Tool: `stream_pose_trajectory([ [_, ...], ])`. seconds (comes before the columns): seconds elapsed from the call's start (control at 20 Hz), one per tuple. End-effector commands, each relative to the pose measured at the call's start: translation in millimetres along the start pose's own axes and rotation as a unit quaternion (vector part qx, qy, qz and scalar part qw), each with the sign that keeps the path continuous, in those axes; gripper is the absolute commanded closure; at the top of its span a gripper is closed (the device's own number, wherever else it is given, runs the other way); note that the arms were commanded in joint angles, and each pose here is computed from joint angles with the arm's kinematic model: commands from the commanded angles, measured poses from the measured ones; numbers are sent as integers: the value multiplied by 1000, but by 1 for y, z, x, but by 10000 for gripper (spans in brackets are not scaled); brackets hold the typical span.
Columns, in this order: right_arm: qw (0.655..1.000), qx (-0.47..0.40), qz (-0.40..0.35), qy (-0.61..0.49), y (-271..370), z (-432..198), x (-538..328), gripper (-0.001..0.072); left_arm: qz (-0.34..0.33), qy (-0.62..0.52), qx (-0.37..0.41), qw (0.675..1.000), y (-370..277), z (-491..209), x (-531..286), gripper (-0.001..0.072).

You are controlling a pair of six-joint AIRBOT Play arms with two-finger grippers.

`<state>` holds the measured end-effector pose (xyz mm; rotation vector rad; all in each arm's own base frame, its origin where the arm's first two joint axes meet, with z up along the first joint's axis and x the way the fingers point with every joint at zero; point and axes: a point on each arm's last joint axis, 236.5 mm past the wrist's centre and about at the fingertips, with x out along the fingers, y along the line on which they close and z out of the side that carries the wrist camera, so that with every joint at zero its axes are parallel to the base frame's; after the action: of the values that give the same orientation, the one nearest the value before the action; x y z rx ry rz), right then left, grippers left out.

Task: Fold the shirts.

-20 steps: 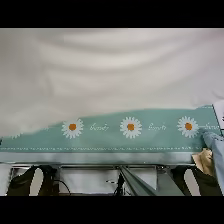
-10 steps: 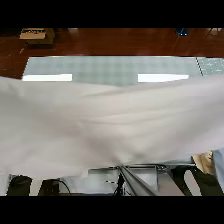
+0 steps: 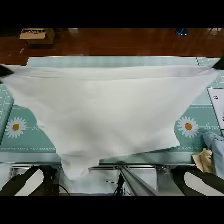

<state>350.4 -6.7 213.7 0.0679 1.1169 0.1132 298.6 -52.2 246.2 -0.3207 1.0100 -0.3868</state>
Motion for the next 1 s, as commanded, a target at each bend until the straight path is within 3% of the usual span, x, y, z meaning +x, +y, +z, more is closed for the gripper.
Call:
stream_pose_trajectory([
  [0.0,998,9,24,53,-9,22,88,675,-17,70,4,997,22,18,99,688],
  [0.25,996,33,55,-55,-10,94,148,675,2,-25,-14,1000,53,89,193,688],
  [0.5,991,63,60,-107,-23,129,201,674,16,-48,-4,999,76,106,254,687],
  [0.65,988,70,48,-128,-35,141,226,674,31,-67,38,997,91,116,271,687],
  [0.95,981,74,27,-175,-55,162,240,674,60,-124,26,990,120,142,280,687],
])
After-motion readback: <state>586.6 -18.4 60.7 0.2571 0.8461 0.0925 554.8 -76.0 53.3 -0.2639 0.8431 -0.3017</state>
